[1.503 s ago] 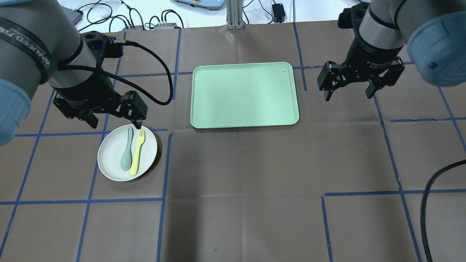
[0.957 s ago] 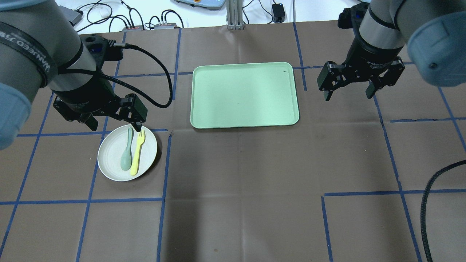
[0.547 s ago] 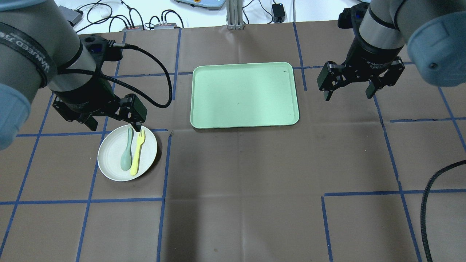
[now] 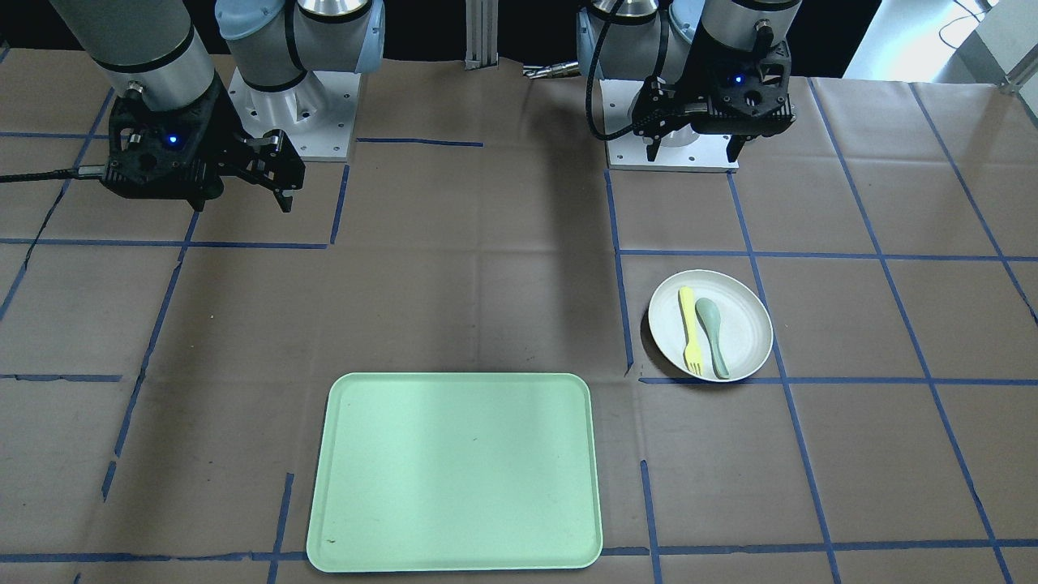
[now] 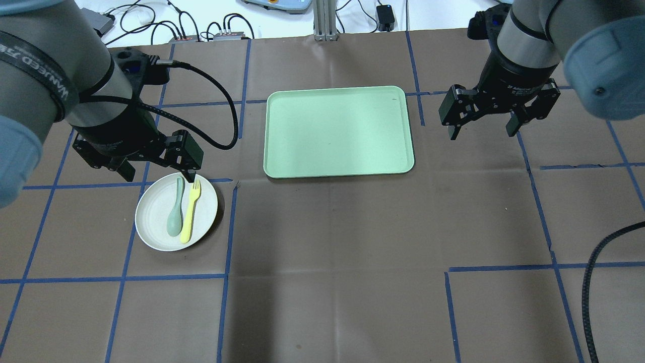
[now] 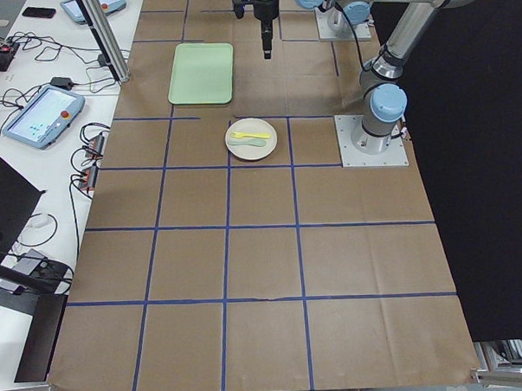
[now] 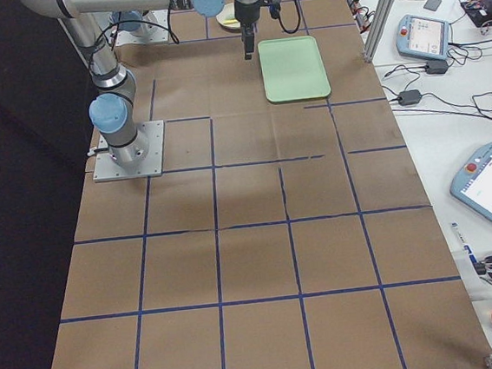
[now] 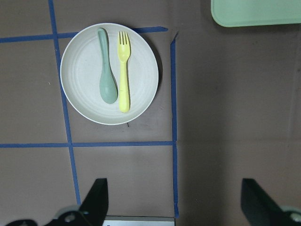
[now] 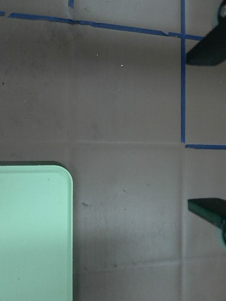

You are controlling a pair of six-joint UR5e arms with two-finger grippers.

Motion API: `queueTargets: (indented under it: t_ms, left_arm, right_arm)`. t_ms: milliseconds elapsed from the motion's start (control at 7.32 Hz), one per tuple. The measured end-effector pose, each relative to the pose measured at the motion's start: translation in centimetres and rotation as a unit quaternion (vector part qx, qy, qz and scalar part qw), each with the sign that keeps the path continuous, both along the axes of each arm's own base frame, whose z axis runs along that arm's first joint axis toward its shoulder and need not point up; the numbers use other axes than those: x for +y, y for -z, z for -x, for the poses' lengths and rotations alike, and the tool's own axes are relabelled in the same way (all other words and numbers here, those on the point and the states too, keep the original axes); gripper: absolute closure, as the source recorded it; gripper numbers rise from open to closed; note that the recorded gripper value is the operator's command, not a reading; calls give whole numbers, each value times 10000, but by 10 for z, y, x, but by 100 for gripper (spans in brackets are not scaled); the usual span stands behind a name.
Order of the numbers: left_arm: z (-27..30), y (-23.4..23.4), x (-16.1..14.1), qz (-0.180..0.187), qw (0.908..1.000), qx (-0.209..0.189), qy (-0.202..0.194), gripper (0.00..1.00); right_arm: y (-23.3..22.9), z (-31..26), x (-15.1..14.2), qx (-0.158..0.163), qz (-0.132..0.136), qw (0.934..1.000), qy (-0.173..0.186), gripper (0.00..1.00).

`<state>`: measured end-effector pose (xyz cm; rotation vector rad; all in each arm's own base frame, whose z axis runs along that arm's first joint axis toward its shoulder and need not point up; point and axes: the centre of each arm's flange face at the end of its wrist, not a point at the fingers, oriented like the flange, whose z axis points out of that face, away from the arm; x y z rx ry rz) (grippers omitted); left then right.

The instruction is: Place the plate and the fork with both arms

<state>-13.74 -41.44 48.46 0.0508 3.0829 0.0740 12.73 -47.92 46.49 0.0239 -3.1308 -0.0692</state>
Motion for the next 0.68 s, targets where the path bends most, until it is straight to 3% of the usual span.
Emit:
queueTargets:
  t_ms: [683]
  left_arm:
    - [-13,1,3,-12,9999,-2,-108,0]
  right_arm:
    - [0,0,0,0,-6,10000,0,0]
